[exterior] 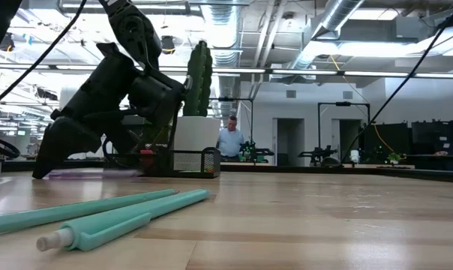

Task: Pick and place office supplies into organizer
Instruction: Put the purple pen into the black mesh organizer

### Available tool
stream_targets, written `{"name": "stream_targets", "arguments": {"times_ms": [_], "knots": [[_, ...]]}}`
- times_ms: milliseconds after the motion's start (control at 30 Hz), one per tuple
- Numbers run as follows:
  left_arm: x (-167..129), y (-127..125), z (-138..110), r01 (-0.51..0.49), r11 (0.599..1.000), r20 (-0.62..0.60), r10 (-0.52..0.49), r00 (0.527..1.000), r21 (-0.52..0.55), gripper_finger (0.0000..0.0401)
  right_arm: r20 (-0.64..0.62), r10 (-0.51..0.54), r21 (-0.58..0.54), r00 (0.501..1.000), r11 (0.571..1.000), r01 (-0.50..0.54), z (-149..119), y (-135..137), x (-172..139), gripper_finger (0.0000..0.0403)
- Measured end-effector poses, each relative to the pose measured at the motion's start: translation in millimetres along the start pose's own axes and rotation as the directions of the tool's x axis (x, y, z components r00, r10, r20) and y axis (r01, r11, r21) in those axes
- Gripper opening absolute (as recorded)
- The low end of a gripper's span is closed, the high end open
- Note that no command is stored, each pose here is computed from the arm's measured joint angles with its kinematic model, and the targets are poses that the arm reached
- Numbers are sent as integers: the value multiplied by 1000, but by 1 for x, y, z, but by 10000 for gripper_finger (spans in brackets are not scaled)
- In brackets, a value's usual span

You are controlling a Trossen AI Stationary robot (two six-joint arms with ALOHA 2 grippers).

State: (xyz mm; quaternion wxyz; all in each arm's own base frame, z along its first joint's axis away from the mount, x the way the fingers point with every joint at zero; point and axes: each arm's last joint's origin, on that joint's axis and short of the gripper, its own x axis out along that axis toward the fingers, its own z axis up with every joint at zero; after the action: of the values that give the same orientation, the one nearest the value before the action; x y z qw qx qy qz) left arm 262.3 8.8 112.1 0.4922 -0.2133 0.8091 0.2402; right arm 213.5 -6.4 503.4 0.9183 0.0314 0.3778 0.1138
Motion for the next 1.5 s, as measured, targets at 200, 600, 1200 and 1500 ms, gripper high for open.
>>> {"name": "stream_targets", "arguments": {"times_ms": [200,600,1200,1500], "knots": [[-5,-2,0,-9,1000,-16,9,1000,7,2,0,0,0,1000,1000,0,0,0,0,133],[-63,-23,4,-65,997,163,60,985,31,0,-1,0,0,1000,1000,0,0,0,0,133],[-125,-42,-27,-238,971,338,216,916,22,0,-56,6,16,998,1000,-5,-5,1,0,132],[-206,7,-101,-129,977,754,213,622,-169,0,-55,6,15,998,1000,-6,-5,1,0,134]]}}
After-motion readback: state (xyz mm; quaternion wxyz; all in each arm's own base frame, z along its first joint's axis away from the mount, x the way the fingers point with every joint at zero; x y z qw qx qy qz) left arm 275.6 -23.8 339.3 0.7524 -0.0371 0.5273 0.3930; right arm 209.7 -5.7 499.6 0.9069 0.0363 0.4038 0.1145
